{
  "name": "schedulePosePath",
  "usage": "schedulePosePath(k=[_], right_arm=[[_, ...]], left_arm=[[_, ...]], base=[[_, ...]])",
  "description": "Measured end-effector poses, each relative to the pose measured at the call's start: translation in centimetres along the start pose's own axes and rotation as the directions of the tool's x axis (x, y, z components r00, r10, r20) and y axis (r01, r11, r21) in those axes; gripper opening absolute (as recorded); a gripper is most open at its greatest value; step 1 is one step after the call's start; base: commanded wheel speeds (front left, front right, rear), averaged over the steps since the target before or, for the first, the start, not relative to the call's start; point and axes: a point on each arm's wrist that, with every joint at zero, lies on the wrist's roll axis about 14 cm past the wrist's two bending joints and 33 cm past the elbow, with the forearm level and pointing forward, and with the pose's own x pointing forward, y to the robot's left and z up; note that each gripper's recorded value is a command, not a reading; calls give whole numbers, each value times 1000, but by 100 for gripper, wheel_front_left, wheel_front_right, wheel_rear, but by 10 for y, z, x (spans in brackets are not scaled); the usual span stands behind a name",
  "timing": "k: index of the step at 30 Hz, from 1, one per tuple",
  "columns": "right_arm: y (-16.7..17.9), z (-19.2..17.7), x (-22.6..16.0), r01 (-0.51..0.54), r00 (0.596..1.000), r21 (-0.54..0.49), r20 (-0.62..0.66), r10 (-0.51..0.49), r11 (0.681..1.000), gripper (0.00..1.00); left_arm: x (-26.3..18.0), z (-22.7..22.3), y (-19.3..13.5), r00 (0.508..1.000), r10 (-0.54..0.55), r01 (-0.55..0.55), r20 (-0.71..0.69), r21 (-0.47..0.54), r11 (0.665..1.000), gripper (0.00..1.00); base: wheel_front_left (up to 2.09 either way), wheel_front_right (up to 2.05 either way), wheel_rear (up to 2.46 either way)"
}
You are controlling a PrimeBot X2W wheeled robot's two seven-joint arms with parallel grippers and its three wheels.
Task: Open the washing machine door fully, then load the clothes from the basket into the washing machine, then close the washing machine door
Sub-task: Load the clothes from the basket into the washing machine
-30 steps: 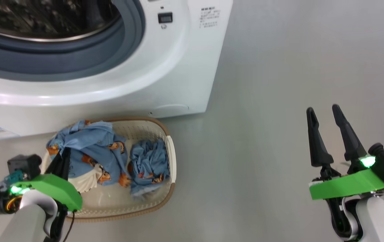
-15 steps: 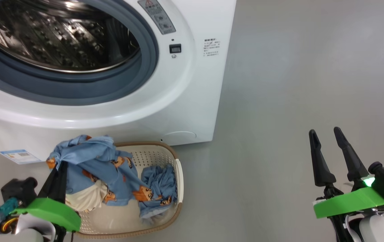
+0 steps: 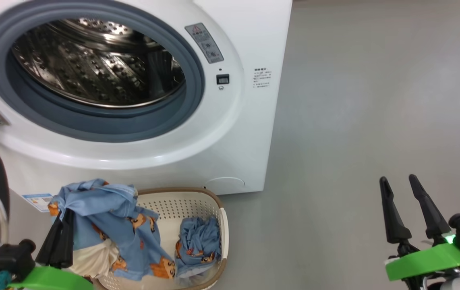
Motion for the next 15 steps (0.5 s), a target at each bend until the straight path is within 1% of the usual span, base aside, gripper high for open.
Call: schedulePosePath(k=[5, 15], right_arm=[[-1, 2, -7, 5, 1000, 1, 3, -5, 1000, 100], [-4, 1, -18, 15, 1000, 2, -3, -15, 1000, 100]], left_arm=[[-15, 13, 0, 999, 4, -4, 49, -1, 1000, 0], [-41, 23, 6, 995, 39, -39, 91, -7, 999, 0]], base=[[0, 0, 0], [0, 0, 0]])
